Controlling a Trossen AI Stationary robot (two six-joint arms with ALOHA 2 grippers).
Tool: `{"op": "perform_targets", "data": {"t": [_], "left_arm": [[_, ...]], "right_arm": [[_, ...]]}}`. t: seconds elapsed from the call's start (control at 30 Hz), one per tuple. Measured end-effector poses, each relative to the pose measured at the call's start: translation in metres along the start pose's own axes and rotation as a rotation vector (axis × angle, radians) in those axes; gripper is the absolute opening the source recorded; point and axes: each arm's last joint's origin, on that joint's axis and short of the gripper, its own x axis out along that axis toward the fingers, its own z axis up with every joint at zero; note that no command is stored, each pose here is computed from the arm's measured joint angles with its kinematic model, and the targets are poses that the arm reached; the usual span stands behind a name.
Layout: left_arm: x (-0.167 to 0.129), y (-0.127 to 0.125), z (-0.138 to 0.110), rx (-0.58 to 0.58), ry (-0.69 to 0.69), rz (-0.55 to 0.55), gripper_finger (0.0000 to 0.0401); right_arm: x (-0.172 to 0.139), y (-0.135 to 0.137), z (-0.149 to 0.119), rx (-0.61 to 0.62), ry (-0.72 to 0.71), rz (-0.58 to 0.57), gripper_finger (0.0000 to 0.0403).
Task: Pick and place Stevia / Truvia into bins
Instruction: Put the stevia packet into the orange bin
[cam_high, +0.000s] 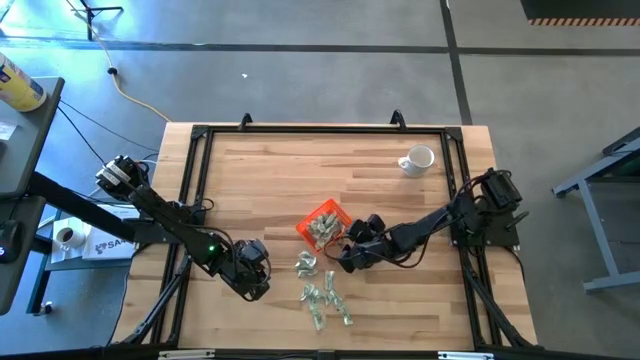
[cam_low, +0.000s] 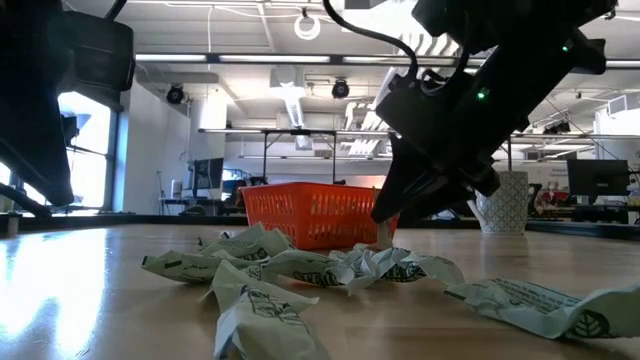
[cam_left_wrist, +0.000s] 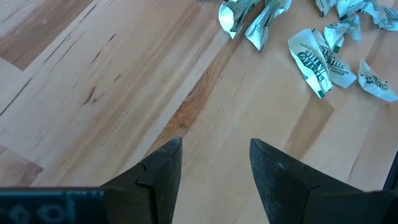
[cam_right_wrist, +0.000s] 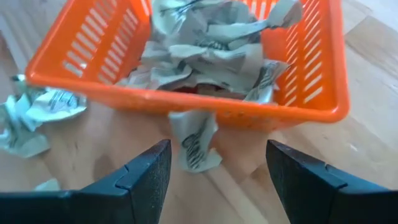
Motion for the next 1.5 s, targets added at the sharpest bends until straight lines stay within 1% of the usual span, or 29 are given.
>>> {"op": "perform_targets", "data": {"t": [0.27,0.33,0.43,0.53,0.63,0.73,0.9,0.97,1.0,1.1,1.17,1.23,1.33,1.43,1.5], "left_arm": [[0.0,0.0,0.0,0.004,-0.013,0.006,0.0221],[0.0,0.001,0.0,0.005,-0.016,0.011,0.022],[0.0,0.001,0.0,0.005,-0.016,0.013,0.0221],[0.0,0.001,0.0,0.005,-0.016,0.013,0.0221],[0.0,0.001,0.0,0.006,-0.016,0.013,0.0221],[0.0,0.001,0.0,0.005,-0.016,0.013,0.0221],[0.0,0.001,0.0,0.005,-0.016,0.013,0.0221],[0.0,0.001,0.0,0.005,-0.016,0.013,0.0221],[0.0,0.001,0.0,0.005,-0.016,0.013,0.0221],[0.0,0.001,0.0,0.005,-0.016,0.013,0.0221],[0.0,0.001,0.0,0.005,-0.016,0.013,0.0221],[0.0,0.001,0.0,0.005,-0.016,0.013,0.0221],[0.0,0.001,0.0,0.002,-0.017,0.012,0.0221],[0.0,-0.001,0.001,-0.005,-0.027,-0.005,0.0221],[0.0,-0.002,0.002,-0.009,-0.046,-0.011,0.0221]], "right_arm": [[0.005,-0.004,0.006,0.035,0.04,0.025,0.0251],[0.006,-0.006,0.008,0.041,0.053,0.031,0.0245],[0.007,-0.007,0.009,0.046,0.059,0.033,0.0225],[0.008,-0.008,0.01,0.051,0.07,0.038,0.0193],[0.009,-0.009,0.011,0.056,0.083,0.044,0.0151],[0.009,-0.009,0.01,0.062,0.088,0.043,0.0107],[0.008,-0.007,0.008,0.077,0.136,0.082,0.0025],[0.006,-0.004,0.007,0.08,0.157,0.097,0.0007],[0.004,-0.002,0.008,0.095,0.16,0.102,0.0009],[-0.001,0.006,0.017,0.151,0.164,0.139,0.0016],[-0.006,0.015,0.027,0.155,0.153,0.182,0.0009],[-0.015,0.026,0.043,0.123,0.114,0.239,0.0003],[-0.028,0.043,0.071,0.054,0.025,0.311,0.001],[-0.025,0.042,0.093,0.004,-0.009,0.291,0.0011],[-0.015,0.029,0.101,0.014,0.013,0.234,0.0009]]}}
